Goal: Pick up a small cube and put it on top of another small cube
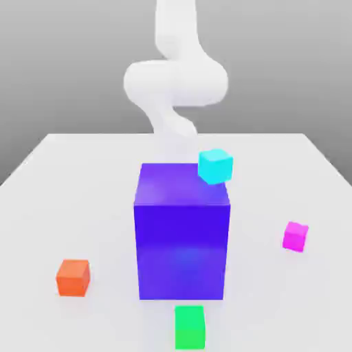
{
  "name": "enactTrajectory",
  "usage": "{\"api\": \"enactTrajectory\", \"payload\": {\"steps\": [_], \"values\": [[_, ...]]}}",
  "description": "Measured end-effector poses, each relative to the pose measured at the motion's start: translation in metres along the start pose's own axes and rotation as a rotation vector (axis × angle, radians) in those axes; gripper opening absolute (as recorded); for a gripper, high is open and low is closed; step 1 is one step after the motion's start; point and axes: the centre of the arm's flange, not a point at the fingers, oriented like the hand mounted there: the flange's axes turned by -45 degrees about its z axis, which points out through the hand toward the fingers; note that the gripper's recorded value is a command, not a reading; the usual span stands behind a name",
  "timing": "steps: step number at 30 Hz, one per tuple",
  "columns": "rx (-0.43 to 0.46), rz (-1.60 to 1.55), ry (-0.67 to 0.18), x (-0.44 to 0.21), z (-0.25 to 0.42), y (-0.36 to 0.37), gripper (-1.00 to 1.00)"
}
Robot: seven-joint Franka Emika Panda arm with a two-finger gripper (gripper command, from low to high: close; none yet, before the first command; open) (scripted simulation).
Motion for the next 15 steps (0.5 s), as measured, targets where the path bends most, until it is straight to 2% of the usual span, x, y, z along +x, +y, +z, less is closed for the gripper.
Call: {"api": "enactTrajectory", "payload": {"steps": [7, 15], "values": [[0.153, -0.214, -0.194, -0.058, 0.127, -0.095, 0.00], [0.276, -0.487, -0.401, -0.184, 0.218, -0.200, 0.00]]}}
